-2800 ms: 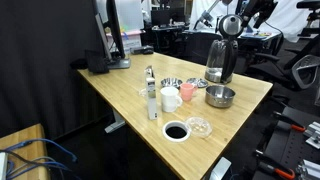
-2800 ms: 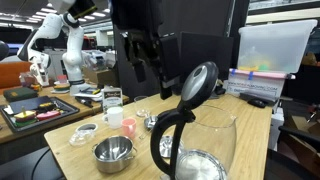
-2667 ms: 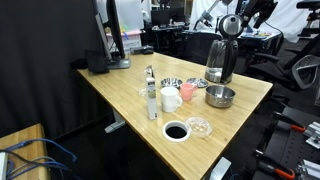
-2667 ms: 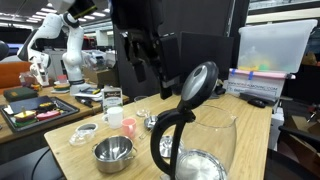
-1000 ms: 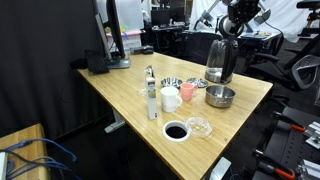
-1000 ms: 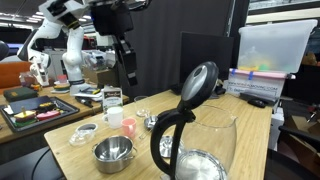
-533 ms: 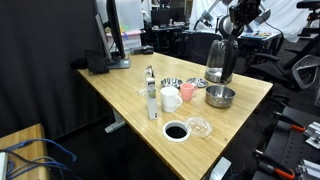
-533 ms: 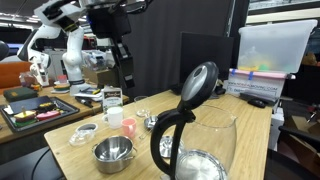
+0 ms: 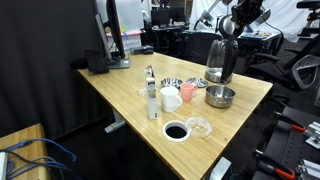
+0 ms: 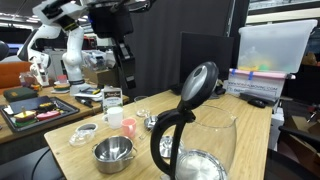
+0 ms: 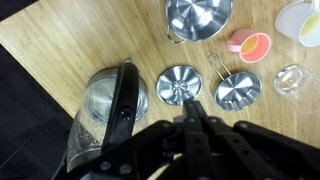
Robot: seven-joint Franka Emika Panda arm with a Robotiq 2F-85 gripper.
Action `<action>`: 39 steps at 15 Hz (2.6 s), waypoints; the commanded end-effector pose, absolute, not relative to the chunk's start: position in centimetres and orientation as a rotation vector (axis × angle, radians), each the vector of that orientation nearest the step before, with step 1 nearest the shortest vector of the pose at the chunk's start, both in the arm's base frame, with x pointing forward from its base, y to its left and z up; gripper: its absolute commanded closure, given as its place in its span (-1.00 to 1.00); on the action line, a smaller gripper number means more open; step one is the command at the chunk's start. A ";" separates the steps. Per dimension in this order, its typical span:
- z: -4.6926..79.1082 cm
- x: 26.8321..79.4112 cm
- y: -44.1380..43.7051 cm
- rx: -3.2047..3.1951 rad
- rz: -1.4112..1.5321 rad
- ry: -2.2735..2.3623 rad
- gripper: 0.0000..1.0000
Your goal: Open the lid of the electric kettle.
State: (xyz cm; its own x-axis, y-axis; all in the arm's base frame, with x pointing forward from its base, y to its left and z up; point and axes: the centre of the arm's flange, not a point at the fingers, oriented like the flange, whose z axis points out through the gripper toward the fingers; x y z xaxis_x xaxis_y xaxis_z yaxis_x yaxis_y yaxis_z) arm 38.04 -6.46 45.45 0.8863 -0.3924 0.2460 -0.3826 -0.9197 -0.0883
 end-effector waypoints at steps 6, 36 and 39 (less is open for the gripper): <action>44.8 37.5 -7.5 -3.010 -0.350 0.579 0.98; 44.6 37.3 -7.8 -3.010 -0.334 0.572 0.98; 44.6 37.3 -7.8 -3.010 -0.334 0.572 0.98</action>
State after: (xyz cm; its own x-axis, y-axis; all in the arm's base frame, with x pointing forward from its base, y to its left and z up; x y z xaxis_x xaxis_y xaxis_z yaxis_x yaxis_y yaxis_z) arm 37.32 -7.81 44.62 0.9077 -0.3686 0.2004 -0.3557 -0.9294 -0.0984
